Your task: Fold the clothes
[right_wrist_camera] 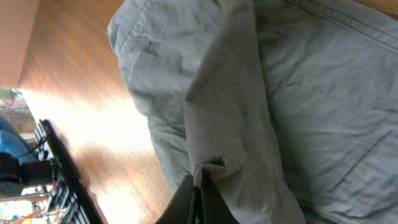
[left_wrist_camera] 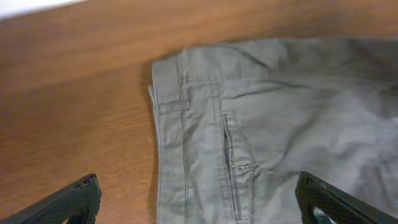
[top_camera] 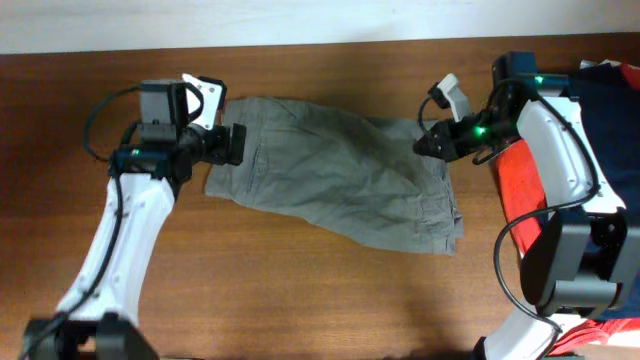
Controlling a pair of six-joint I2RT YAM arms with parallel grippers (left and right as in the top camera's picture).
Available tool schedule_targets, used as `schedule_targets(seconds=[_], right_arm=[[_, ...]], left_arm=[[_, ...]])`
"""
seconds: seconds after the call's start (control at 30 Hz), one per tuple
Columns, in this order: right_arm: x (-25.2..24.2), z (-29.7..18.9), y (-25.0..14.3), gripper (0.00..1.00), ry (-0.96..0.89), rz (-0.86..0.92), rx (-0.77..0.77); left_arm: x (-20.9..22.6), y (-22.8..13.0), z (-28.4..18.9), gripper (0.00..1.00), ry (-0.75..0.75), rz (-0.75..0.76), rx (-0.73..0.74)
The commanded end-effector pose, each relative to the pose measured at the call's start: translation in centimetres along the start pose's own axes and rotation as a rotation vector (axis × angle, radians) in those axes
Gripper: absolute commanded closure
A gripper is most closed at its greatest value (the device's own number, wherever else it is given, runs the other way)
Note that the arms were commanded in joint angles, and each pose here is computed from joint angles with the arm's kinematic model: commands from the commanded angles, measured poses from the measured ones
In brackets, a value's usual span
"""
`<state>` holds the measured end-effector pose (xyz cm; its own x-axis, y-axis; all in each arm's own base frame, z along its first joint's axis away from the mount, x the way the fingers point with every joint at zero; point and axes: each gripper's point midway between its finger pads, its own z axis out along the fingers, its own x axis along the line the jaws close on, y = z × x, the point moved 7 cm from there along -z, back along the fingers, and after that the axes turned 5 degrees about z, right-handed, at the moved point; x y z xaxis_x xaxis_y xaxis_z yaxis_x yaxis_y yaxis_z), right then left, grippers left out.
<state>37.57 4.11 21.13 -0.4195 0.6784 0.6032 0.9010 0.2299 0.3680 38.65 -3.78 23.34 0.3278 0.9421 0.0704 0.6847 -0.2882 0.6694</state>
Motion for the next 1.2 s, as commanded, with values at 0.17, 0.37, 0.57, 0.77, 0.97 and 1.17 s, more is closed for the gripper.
schedule_targets(seconds=[0.17, 0.37, 0.57, 0.77, 0.97, 1.17], right_arm=[[6.2, -1.2, -2.9, 0.96, 0.248, -0.358, 0.061], [8.5, -0.3, -4.4, 0.96, 0.33, -0.495, 0.157], [10.8, 1.7, -4.8, 0.96, 0.357, -0.514, 0.242], [15.7, 4.0, -6.0, 0.96, 0.411, -0.637, 0.344], [19.8, 5.1, -8.0, 0.96, 0.416, -0.732, 0.45], [20.7, 5.7, -8.5, 0.96, 0.43, -0.765, 0.474]], left_arm=[[5.1, -1.8, 2.3, 0.0, -0.191, -0.218, -0.037], [5.0, -2.5, 3.2, 0.0, -0.203, -0.264, -0.002], [5.0, -3.5, 8.9, 0.0, -0.312, -0.615, 0.032], [3.4, 0.8, 8.0, 0.0, -0.348, -0.677, -0.027], [3.8, -0.7, 8.5, 0.0, -0.242, -0.707, 0.046], [5.0, -1.5, 11.0, 0.0, -0.147, -0.802, 0.043]])
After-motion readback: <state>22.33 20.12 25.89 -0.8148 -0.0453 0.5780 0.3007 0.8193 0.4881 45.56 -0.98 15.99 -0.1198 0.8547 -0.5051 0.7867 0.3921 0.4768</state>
